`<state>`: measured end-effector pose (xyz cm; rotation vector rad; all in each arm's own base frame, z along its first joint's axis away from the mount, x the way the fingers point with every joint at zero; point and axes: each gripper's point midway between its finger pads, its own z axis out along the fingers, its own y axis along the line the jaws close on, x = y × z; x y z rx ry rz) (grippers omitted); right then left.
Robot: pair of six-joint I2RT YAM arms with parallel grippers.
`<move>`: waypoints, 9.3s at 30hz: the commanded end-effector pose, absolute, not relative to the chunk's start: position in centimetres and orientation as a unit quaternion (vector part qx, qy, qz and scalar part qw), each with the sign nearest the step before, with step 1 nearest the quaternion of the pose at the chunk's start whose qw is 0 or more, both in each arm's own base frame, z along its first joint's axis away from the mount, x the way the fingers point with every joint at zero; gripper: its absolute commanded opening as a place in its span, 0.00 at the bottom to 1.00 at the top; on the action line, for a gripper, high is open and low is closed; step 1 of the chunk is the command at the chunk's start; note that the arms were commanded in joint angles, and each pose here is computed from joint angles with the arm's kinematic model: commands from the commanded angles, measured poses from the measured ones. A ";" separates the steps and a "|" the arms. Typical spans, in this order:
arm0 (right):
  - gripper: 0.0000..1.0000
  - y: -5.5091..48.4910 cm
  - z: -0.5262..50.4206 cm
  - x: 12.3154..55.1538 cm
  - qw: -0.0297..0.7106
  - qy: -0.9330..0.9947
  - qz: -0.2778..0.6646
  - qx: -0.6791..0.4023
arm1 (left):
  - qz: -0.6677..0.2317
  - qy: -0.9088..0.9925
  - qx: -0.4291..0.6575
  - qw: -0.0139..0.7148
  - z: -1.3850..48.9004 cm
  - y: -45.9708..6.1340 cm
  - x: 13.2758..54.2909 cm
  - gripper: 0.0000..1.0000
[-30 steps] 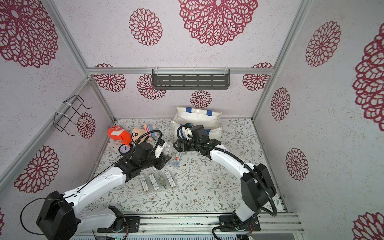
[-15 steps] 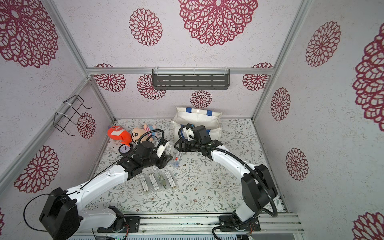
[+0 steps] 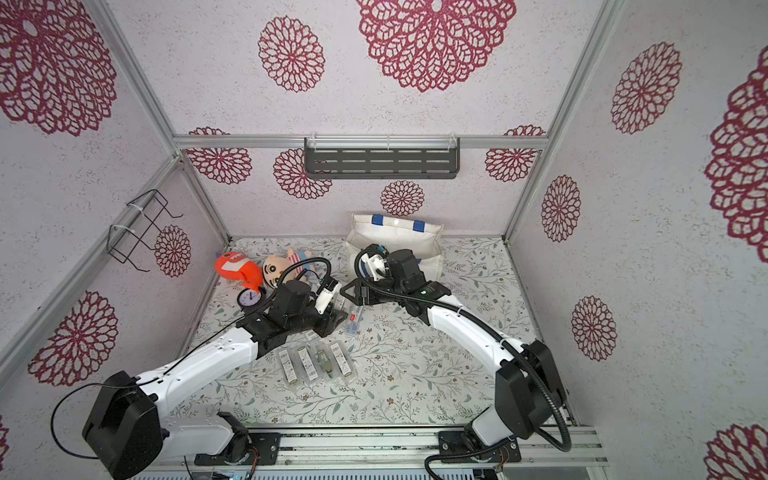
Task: Put the compass set into the canvas bag
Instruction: Move the canvas bag to the center of the board, then place the compass set in the canvas bag, then pick up the compass set at the center of the board, then place the compass set in the canvas bag.
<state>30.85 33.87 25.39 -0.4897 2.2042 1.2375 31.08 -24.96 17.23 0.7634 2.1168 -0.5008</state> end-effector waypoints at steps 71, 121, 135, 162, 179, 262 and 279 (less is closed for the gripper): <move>0.00 20.7 29.8 52.8 0.452 0.876 0.141 -0.091 | -0.178 0.903 0.084 0.382 17.1 -17.2 31.9 0.78; 0.00 11.8 18.6 53.4 0.331 0.941 0.077 -0.015 | -0.142 0.932 0.061 0.328 13.6 -16.1 32.8 0.78; 0.13 11.0 14.7 53.1 0.300 0.952 0.051 -0.010 | -0.112 0.953 0.060 0.274 10.9 -14.3 33.1 0.80; 0.68 10.3 27.6 49.3 0.427 0.900 0.081 -0.009 | -0.050 0.944 0.252 0.208 9.5 -13.4 37.0 0.80; 0.72 12.0 32.8 40.9 0.493 0.852 0.173 -0.041 | 0.002 0.922 0.357 0.149 5.5 -14.7 39.3 0.81; 0.72 30.3 29.7 34.9 0.355 0.820 0.419 -0.160 | -0.120 0.835 0.342 0.414 21.0 -24.6 35.3 0.45; 0.63 33.3 28.2 35.4 0.312 0.809 0.473 -0.153 | -0.141 0.817 0.347 0.438 22.9 -25.1 34.7 0.45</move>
